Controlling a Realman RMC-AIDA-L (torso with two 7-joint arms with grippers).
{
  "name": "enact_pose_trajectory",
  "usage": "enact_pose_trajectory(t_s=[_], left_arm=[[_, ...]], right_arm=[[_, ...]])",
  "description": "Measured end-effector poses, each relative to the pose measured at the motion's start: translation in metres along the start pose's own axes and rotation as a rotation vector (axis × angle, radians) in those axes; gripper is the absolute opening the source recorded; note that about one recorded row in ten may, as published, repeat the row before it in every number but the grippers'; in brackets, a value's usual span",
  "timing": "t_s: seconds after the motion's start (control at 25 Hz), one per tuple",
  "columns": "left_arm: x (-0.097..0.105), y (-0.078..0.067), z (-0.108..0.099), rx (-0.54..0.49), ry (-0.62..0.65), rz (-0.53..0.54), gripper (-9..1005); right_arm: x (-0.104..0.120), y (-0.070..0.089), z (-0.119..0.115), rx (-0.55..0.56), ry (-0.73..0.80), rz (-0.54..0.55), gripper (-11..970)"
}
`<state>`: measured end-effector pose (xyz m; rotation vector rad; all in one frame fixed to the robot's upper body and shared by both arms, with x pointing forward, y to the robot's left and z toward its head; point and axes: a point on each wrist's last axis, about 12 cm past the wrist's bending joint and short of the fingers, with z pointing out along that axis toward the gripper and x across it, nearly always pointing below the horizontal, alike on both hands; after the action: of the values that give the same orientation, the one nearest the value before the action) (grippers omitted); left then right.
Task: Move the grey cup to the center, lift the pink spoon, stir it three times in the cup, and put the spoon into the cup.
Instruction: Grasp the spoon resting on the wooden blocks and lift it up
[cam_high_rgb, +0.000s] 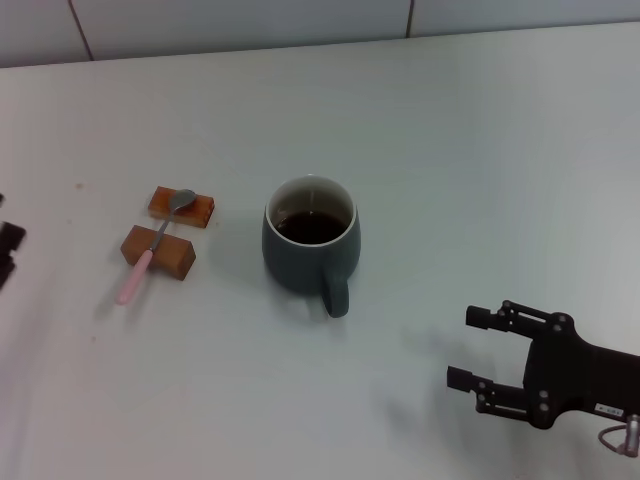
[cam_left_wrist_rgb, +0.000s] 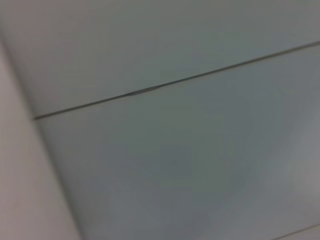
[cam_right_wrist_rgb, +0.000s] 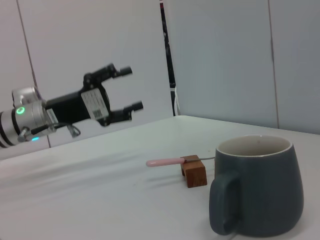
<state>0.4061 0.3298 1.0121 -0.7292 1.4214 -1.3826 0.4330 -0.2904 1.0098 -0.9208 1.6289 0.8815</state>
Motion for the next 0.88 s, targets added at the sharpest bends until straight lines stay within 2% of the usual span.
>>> enact_pose_trajectory(t_s=[0.04,0.16,0.48,0.88], left_arm=[[0.000,0.000,0.000,0.000,0.000,0.000,809],[0.007,0.007,-0.001,-0.069,0.075,-0.089,809],[0.016,0.018,-0.012,-0.175,0.111,-0.191,809],[0.026,0.022,-0.015,-0.221,0.144,-0.283,809]], right_arm=[[-0.001,-0.001,0.001,-0.003,0.000,-0.003,750],[-0.001,-0.002,0.001,-0.004,0.001,-0.006,750],[-0.002,-0.002,0.002,-0.006,0.002,-0.010,747],[-0.002,-0.003,0.001,-0.002,0.005,-0.020,745]])
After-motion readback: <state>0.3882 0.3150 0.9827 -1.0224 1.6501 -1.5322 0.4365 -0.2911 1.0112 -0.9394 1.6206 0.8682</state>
